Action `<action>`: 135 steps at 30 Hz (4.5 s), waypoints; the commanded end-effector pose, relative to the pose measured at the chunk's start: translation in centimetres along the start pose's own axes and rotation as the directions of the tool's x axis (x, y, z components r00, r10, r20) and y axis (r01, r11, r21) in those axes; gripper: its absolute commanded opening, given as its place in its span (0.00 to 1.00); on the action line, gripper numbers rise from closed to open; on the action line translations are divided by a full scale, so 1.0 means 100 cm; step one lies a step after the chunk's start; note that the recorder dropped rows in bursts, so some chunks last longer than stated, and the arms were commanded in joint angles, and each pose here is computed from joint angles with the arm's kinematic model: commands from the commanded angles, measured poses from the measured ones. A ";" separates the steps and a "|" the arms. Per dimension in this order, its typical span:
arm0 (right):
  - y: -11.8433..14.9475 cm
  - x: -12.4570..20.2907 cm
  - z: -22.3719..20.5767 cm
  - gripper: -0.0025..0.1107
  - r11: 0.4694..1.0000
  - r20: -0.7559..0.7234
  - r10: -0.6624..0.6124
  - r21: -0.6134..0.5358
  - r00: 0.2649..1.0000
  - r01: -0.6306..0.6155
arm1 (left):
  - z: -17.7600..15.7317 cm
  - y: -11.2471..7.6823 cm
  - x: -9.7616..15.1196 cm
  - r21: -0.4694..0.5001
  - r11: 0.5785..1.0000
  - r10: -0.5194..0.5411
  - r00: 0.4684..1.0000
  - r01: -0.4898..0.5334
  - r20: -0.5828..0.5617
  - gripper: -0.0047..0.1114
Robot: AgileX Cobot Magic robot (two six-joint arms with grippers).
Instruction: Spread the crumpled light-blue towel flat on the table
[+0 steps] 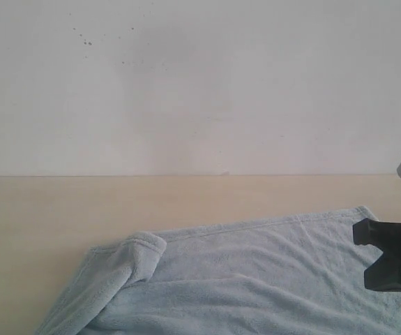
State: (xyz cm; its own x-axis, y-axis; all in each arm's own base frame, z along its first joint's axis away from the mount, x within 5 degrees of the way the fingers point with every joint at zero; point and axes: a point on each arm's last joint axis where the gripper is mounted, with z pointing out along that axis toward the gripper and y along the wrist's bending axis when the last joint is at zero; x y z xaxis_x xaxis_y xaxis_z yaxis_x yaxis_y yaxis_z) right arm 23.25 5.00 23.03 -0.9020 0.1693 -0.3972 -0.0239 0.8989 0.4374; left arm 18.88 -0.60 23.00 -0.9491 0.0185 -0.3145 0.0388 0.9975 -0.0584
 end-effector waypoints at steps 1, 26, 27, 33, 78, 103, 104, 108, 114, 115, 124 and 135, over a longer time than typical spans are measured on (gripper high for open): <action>0.003 -0.002 -0.003 0.02 1.000 0.016 0.001 -0.018 1.000 -0.001 | 0.000 -0.016 -0.025 0.172 0.984 -0.001 0.967 -0.044 0.254 0.63; 0.005 -0.003 -0.003 0.02 0.999 0.033 -0.009 -0.040 0.999 0.010 | 0.167 -0.049 -0.191 0.649 0.760 0.106 0.991 -0.026 -0.083 0.59; 0.005 -0.004 -0.003 0.02 0.999 0.034 -0.008 -0.041 0.999 0.009 | 0.171 -0.050 -0.190 0.639 0.769 0.127 0.988 -0.040 -0.090 0.59; 0.005 -0.004 -0.003 0.02 0.999 0.034 -0.006 -0.042 0.999 0.007 | 0.185 -0.058 -0.182 0.557 0.820 0.229 0.967 -0.132 -0.109 0.59; 0.007 -0.003 -0.003 0.02 0.997 0.034 -0.058 -0.058 0.998 0.060 | 0.175 0.077 -0.180 0.227 0.967 -0.077 0.980 0.118 -0.182 0.07; -0.041 -0.160 0.106 0.02 0.968 0.232 -0.228 0.162 0.946 0.193 | 0.142 0.042 -0.161 0.438 0.893 0.005 0.978 -0.098 0.209 0.07; -0.045 -0.164 0.113 0.02 0.970 0.226 -0.216 0.159 0.950 0.183 | 0.140 0.040 -0.162 0.451 0.883 0.025 0.974 -0.126 0.225 0.07; -0.070 -0.176 0.128 0.02 0.978 0.206 -0.167 0.157 0.964 0.136 | 0.137 0.036 -0.165 0.480 0.857 0.062 0.962 -0.189 0.267 0.07; -0.099 -0.175 0.131 0.02 0.986 0.180 -0.081 0.156 0.980 0.053 | 0.134 0.034 -0.171 0.515 0.845 -0.022 0.953 -0.143 0.301 0.07; -0.101 -0.174 0.133 0.02 0.988 0.174 -0.069 0.149 0.982 0.042 | 0.133 0.034 -0.173 0.531 0.839 -0.054 0.951 -0.123 0.305 0.07; -0.112 -0.174 0.145 0.02 0.980 0.201 -0.086 0.196 0.976 0.046 | 0.132 0.029 -0.174 0.585 0.800 -0.074 0.945 -0.134 0.318 0.07; -0.132 -0.169 0.169 0.02 0.966 0.234 -0.058 0.260 0.970 -0.005 | 0.131 0.028 -0.173 0.590 0.795 -0.065 0.945 -0.144 0.319 0.07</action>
State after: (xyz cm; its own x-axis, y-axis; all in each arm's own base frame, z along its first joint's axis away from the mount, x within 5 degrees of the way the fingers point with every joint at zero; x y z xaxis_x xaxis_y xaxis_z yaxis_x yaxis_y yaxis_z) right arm 45.91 -2.51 10.81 -0.7792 0.2002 -0.5939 0.0788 0.9714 0.2241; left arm 39.51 1.29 15.57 -0.8037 -0.0732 -0.5905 0.3340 0.7657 -0.5496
